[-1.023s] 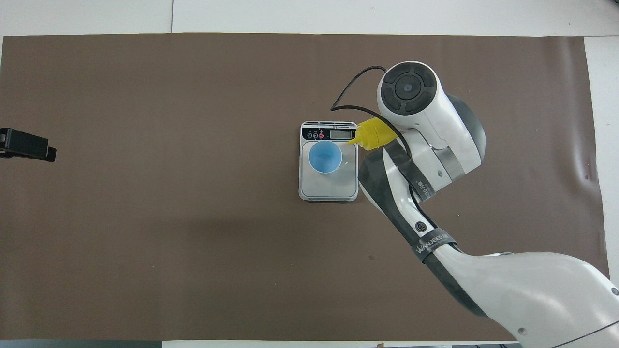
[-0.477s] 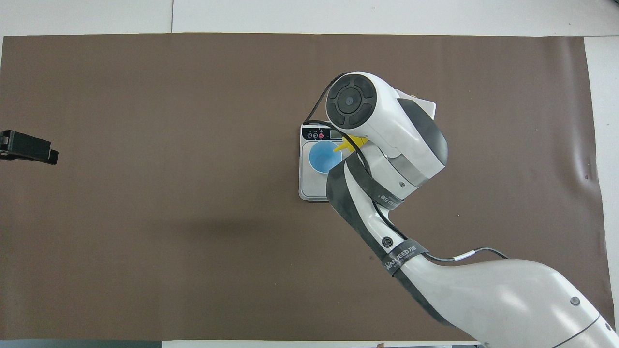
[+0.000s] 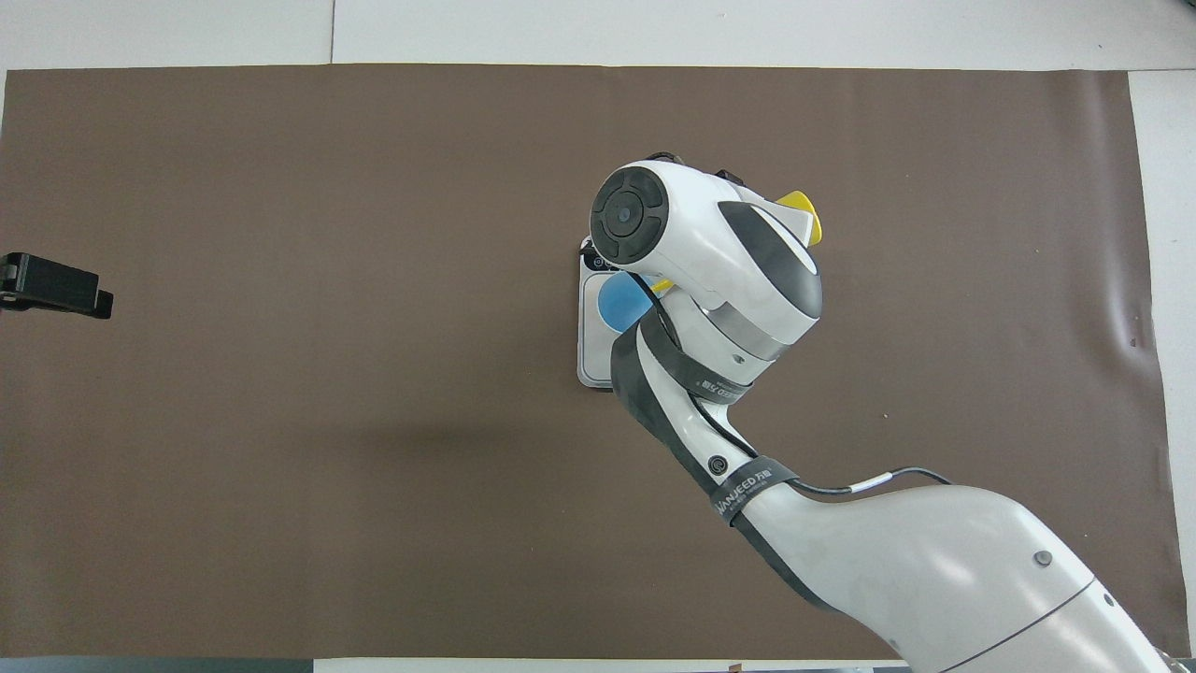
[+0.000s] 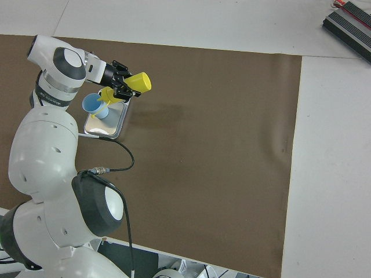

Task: Pour seasoning into cup on scale with both arms
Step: 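Tilt the bottle to pour into the cup with the right gripper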

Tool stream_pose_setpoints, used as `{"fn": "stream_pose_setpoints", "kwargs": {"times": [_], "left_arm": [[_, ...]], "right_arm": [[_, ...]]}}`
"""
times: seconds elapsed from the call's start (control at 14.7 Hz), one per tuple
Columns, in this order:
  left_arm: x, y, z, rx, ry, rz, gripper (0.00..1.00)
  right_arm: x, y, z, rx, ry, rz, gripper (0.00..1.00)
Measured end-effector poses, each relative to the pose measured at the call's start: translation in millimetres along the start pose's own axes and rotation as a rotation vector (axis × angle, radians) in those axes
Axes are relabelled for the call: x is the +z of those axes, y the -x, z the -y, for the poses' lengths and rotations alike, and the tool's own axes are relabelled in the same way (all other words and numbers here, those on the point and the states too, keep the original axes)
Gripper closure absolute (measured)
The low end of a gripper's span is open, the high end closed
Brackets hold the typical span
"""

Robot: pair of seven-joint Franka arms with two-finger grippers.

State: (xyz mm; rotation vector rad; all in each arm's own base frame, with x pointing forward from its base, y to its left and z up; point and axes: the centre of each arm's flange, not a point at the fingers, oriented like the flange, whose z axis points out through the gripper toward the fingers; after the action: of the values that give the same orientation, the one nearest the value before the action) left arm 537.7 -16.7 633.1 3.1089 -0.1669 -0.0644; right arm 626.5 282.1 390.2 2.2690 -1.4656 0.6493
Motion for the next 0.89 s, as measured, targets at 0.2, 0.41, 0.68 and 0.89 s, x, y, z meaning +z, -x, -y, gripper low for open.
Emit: {"fn": "stream_pose_setpoints", "kwargs": {"times": [0.2, 0.41, 0.68, 0.89], "left_arm": [[-0.1, 0.4, 4.1, -0.008, 0.001, 0.0, 0.0], [-0.1, 0.5, 5.2, -0.01, 0.001, 0.0, 0.0], [-0.1, 0.5, 5.2, -0.01, 0.001, 0.0, 0.0], [-0.1, 0.5, 5.2, -0.01, 0.001, 0.001, 0.0]], "right_arm": [[-5.6, -3.1, 5.7, 0.012, -0.003, -0.006, 0.35], [-6.7, -4.0, 4.8, 0.013, 0.011, -0.013, 0.35], [-7.8, -3.0, 3.8, 0.012, 0.019, -0.017, 0.35], [-7.7, -5.3, 1.7, 0.018, 0.045, -0.023, 0.35]]}}
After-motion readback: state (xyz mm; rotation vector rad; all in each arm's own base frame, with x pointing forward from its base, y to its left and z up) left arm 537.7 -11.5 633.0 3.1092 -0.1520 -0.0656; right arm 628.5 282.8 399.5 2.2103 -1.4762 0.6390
